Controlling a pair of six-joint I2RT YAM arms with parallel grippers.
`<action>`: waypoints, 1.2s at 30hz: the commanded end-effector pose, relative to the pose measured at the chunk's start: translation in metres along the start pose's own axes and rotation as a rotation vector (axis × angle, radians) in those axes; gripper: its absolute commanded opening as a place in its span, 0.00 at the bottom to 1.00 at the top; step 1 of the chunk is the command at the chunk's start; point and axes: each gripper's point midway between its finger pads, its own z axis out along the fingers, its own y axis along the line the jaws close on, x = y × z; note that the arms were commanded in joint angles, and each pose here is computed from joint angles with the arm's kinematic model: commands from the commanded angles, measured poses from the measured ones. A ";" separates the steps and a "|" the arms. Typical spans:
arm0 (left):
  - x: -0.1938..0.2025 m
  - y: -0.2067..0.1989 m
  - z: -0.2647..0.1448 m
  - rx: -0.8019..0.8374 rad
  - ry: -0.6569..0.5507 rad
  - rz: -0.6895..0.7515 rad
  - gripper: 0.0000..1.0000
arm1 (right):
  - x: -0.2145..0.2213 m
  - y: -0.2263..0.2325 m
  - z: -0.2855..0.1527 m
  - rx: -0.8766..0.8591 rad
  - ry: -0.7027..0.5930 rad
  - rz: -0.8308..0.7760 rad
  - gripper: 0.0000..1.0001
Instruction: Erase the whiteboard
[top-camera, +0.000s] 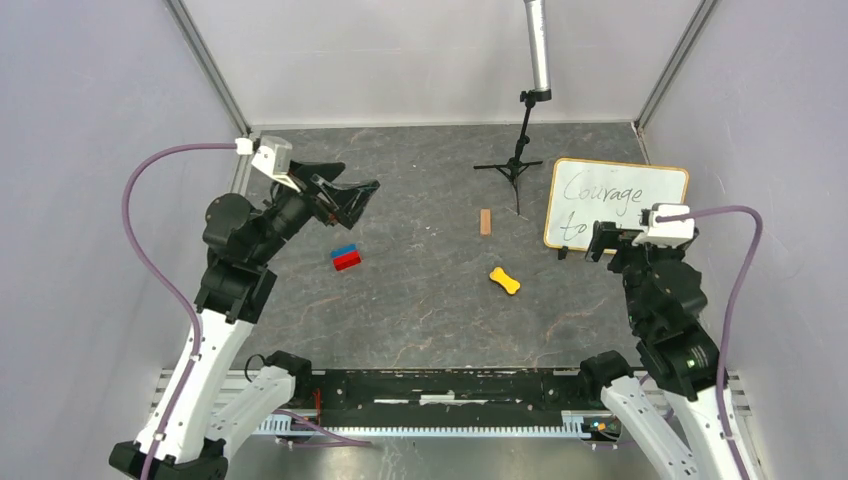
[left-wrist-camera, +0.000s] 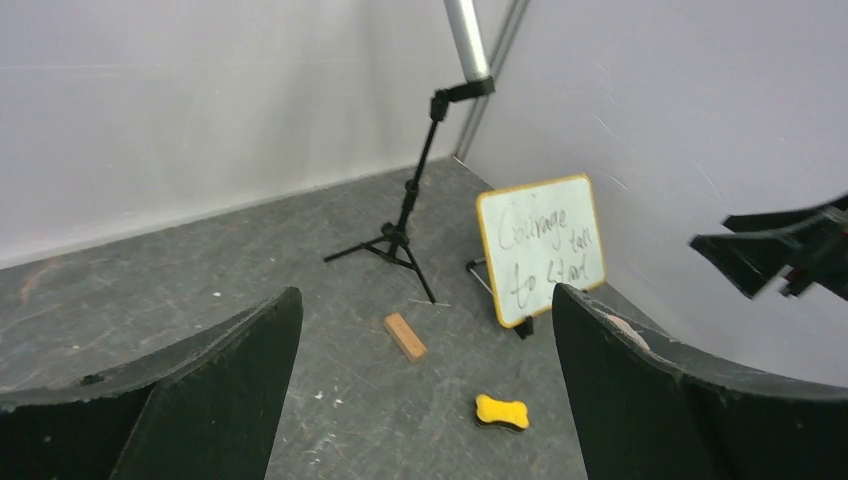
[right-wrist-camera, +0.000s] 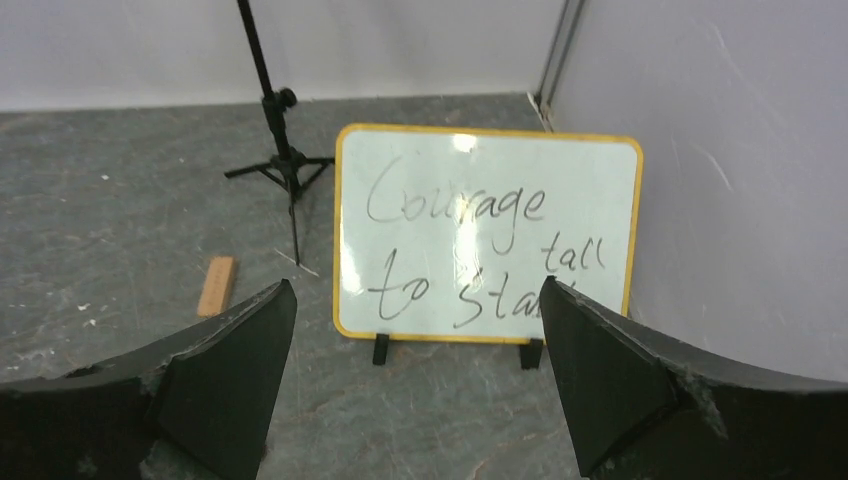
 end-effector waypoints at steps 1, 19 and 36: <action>0.012 -0.017 0.010 0.091 0.028 -0.013 1.00 | 0.039 -0.008 0.013 0.108 0.131 0.017 0.98; 0.040 0.015 0.022 -0.091 0.089 0.002 1.00 | 0.170 0.048 0.074 0.106 0.226 0.377 0.98; 0.064 -0.013 0.033 0.005 0.173 -0.027 1.00 | 0.231 0.022 0.091 0.194 0.374 0.118 0.78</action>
